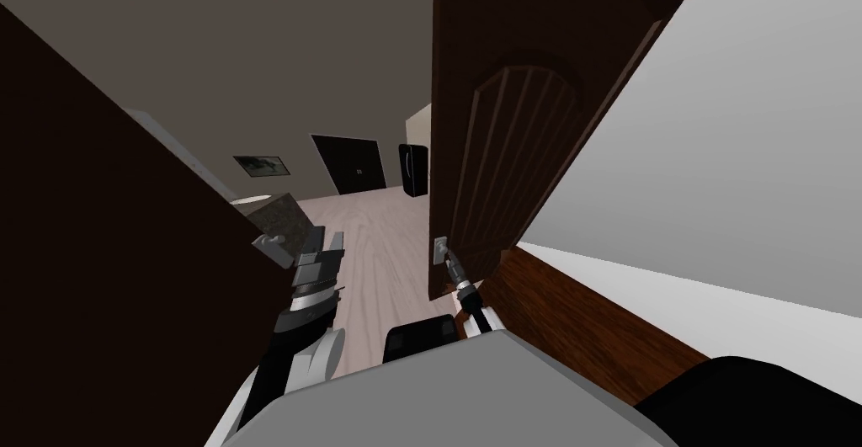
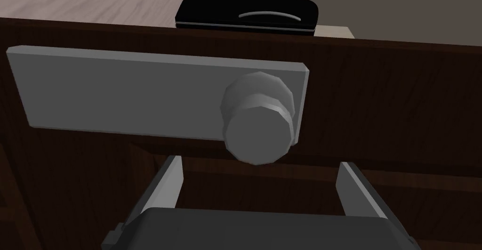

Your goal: Push the door open

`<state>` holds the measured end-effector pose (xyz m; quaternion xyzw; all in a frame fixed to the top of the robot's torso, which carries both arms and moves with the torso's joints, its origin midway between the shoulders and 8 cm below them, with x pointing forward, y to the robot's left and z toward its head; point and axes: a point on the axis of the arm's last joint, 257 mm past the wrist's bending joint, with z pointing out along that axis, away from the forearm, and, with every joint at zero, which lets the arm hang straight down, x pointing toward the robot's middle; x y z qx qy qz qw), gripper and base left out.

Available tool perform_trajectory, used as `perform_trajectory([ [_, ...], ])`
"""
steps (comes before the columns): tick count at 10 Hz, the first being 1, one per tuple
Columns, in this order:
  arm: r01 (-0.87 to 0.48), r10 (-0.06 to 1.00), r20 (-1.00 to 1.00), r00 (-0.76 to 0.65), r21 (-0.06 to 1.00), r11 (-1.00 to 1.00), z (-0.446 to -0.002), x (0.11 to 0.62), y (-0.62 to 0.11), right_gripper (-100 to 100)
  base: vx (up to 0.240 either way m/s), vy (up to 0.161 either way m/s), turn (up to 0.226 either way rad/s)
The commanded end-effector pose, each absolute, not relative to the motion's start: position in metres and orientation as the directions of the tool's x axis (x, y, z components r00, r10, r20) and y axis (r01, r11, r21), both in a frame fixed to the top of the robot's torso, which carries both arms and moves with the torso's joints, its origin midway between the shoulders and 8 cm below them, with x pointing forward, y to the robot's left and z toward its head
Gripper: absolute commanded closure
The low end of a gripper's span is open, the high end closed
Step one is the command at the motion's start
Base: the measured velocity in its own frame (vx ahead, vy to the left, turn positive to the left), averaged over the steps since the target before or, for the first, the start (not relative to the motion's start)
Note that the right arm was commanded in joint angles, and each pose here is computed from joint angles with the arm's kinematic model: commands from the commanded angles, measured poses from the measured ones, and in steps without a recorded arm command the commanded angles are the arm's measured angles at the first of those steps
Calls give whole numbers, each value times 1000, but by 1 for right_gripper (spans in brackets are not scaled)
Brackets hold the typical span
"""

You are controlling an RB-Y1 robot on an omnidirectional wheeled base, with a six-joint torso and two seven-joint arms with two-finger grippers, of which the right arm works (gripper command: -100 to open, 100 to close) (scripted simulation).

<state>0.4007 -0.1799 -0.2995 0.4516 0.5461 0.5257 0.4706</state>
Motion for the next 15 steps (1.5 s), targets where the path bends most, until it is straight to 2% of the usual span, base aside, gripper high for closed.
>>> perform_trajectory([
  [1,-7,989,-33,-142,999,32,-298,407,-179,-100,226,44,14],
  [3,-8,990,-29,-141,1000,28,-297,408,-179,-100,155,22,11],
  [4,-8,990,-29,-141,1000,28,-297,408,-179,100,-10,-1,-7],
  [10,1,990,-45,-131,999,46,-301,408,-189,100,-5,4,-7],
  [15,6,993,-75,-96,997,76,-302,414,-218,100,167,85,-59],
])
